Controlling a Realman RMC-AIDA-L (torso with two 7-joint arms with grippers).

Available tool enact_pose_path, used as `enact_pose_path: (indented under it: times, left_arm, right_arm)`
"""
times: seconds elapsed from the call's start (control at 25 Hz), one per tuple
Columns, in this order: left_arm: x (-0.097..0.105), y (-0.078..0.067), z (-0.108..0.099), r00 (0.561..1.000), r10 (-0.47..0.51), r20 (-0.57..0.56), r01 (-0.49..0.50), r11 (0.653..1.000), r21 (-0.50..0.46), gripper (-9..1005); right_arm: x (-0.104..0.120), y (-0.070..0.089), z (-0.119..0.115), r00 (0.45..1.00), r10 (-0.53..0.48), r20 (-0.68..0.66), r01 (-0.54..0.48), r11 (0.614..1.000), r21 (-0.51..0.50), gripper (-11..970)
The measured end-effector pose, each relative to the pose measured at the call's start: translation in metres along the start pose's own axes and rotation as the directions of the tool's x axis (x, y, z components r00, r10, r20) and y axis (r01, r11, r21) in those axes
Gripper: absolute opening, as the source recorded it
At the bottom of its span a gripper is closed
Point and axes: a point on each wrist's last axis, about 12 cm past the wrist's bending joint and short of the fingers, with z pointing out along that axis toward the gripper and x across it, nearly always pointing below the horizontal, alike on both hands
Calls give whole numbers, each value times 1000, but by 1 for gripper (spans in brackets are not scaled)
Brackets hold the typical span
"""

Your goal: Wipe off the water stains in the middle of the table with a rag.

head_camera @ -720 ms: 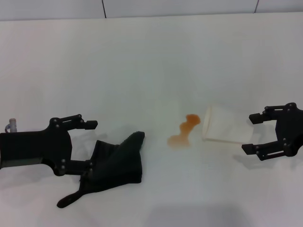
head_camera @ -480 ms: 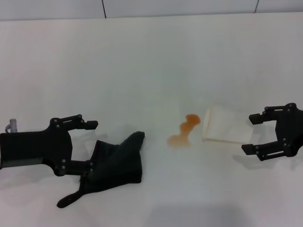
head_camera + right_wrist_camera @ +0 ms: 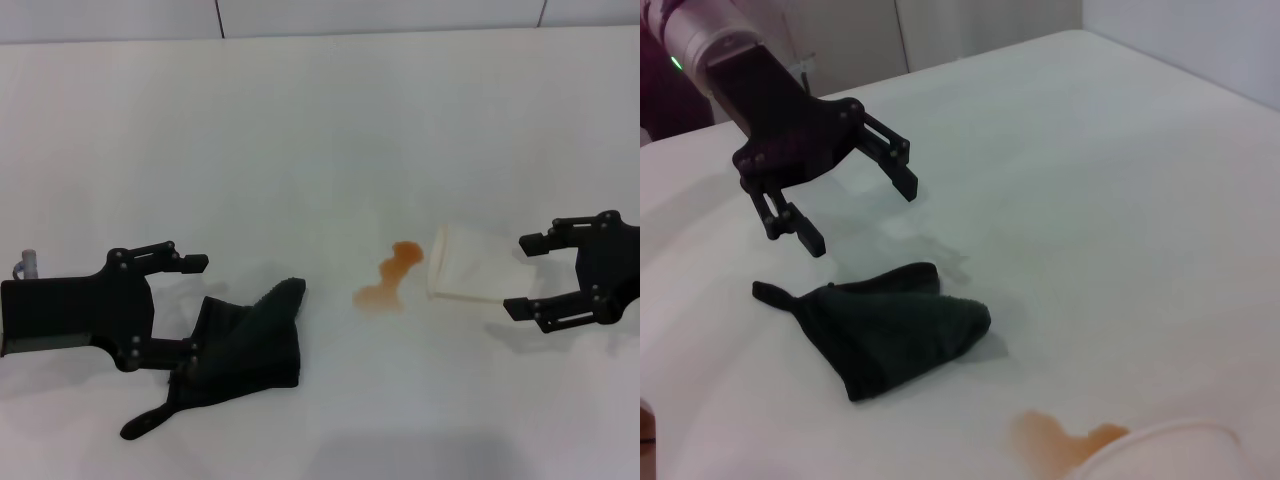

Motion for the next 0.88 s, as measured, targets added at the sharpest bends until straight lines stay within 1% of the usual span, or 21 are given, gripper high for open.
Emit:
enact_pose_path:
  times: [0.4,0.6,0.64,0.88]
  left_arm:
    - [0,0,0,1000,1,-1,-1,1000,0,870]
    - [1,0,0,1000,-3,-1,3,1000,-1,869]
    - [1,0,0,1000,-3,-1,3,1000,-1,869]
    - [2,1,1,1000,-7,-9,7,1000,-12,868]
  right_arm:
    - [-12,-3,0,1000,-9,5,9,1000,1,823]
    - [-18,-5,2,1000,-7,-14,7,1000,11,821]
    - [-23,-6,2,1000,-13,-24,14,1000,18,821]
    - [-34,-8,3,999,-44,-32,45,999,27,819]
